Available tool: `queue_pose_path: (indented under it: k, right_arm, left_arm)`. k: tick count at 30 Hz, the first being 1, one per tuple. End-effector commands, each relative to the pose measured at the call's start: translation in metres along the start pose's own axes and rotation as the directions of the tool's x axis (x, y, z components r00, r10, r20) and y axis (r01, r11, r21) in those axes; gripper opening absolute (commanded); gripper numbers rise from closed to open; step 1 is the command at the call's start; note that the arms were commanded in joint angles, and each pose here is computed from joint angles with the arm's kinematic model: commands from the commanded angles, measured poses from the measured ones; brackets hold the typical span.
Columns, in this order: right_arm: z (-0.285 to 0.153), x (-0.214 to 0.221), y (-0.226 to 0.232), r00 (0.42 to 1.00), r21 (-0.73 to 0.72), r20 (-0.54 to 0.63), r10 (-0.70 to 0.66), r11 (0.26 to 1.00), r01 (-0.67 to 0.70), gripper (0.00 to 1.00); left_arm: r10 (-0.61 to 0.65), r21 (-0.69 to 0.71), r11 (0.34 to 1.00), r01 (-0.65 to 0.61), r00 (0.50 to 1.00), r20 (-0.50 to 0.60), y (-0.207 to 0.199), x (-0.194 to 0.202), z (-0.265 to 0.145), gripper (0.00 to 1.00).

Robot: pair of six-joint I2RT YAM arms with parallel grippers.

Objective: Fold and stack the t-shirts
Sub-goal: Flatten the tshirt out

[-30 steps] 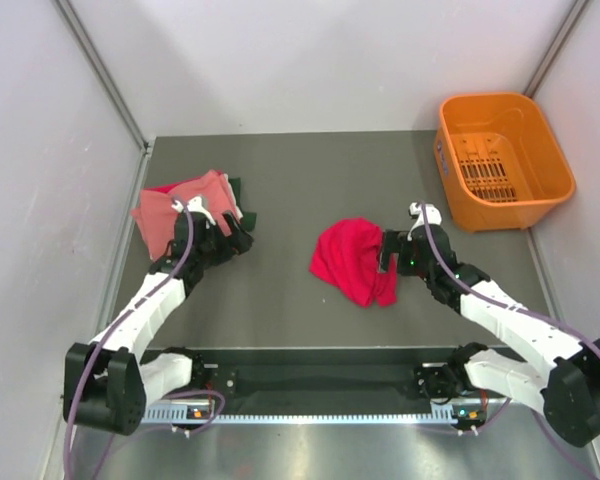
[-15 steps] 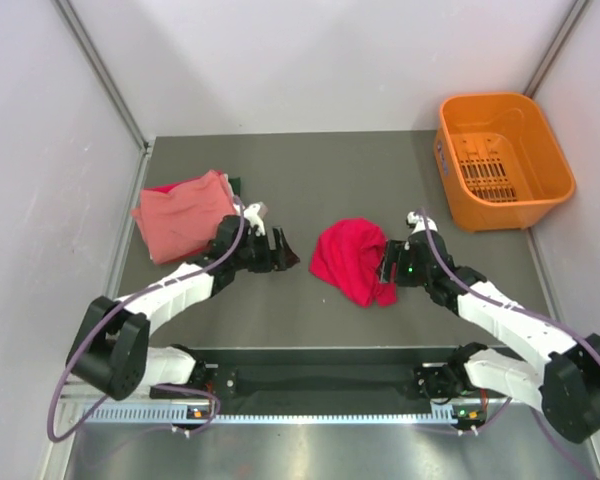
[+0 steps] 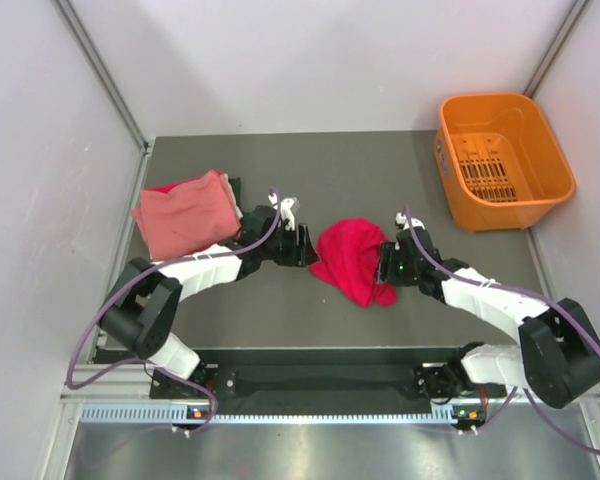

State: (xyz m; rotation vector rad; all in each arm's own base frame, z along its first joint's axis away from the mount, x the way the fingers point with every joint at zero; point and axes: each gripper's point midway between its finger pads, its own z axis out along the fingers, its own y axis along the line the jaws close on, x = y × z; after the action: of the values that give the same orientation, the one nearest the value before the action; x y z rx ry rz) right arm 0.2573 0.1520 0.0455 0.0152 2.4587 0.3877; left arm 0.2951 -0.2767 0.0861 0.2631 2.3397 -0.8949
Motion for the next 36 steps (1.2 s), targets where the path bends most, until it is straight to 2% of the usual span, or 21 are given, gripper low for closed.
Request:
queue_pose_path:
  k: [1,4,7,12,15,20,25,28,31,32,36]
  right_arm:
    - [-0.001,-0.020,0.015,0.998,-0.053,0.062,-0.012,0.998,0.016,0.51]
    - [-0.006,-0.023,0.024,0.995,-0.094,0.091,-0.032,0.995,0.041,0.55]
    - [-0.014,-0.033,0.022,0.990,-0.062,0.133,-0.050,0.996,0.059,0.57]
    - [-0.019,-0.053,0.026,0.979,-0.034,0.177,-0.100,0.994,0.107,0.53]
    - [-0.009,-0.053,0.024,0.980,-0.009,0.142,-0.136,0.990,0.139,0.44]
    - [0.004,-0.062,0.033,0.979,-0.017,0.123,-0.163,0.986,0.166,0.49]
    - [0.017,-0.056,0.031,0.982,0.004,0.088,-0.169,0.985,0.170,0.46]
    - [0.022,-0.050,0.028,0.982,0.023,0.062,-0.180,0.984,0.179,0.34]
    - [0.020,-0.046,0.035,0.976,0.011,0.070,-0.205,0.979,0.205,0.17]
    - [0.017,-0.048,0.039,0.975,0.003,0.079,-0.209,0.978,0.209,0.00]
    - [-0.007,-0.066,0.075,0.960,-0.087,0.145,-0.239,0.964,0.253,0.00]
  left_arm:
    - [0.039,0.022,0.999,-0.040,0.998,0.040,-0.001,-0.008,0.011,0.60]
    - [0.051,0.034,0.998,-0.052,0.998,0.043,0.000,-0.001,0.017,0.61]
    - [0.049,0.018,0.999,-0.050,0.998,0.026,0.004,0.000,0.021,0.61]
    - [0.045,-0.039,0.998,-0.045,0.999,0.002,0.016,0.005,0.027,0.61]
    - [0.045,-0.029,0.999,-0.045,0.999,-0.001,0.014,0.005,0.027,0.60]
    - [0.060,-0.064,0.996,-0.058,0.998,0.030,0.018,0.000,0.020,0.60]
    - [0.060,-0.074,0.996,-0.057,0.998,0.035,0.019,-0.001,0.018,0.60]
    - [0.058,-0.071,0.996,-0.055,0.998,0.037,0.018,-0.002,0.017,0.60]
    - [0.058,-0.069,0.996,-0.054,0.997,0.049,0.017,-0.004,0.015,0.60]
    - [0.059,-0.074,0.996,-0.054,0.997,0.060,0.017,-0.005,0.012,0.60]
    - [0.068,-0.090,0.994,-0.057,0.990,0.126,0.016,-0.014,0.000,0.60]
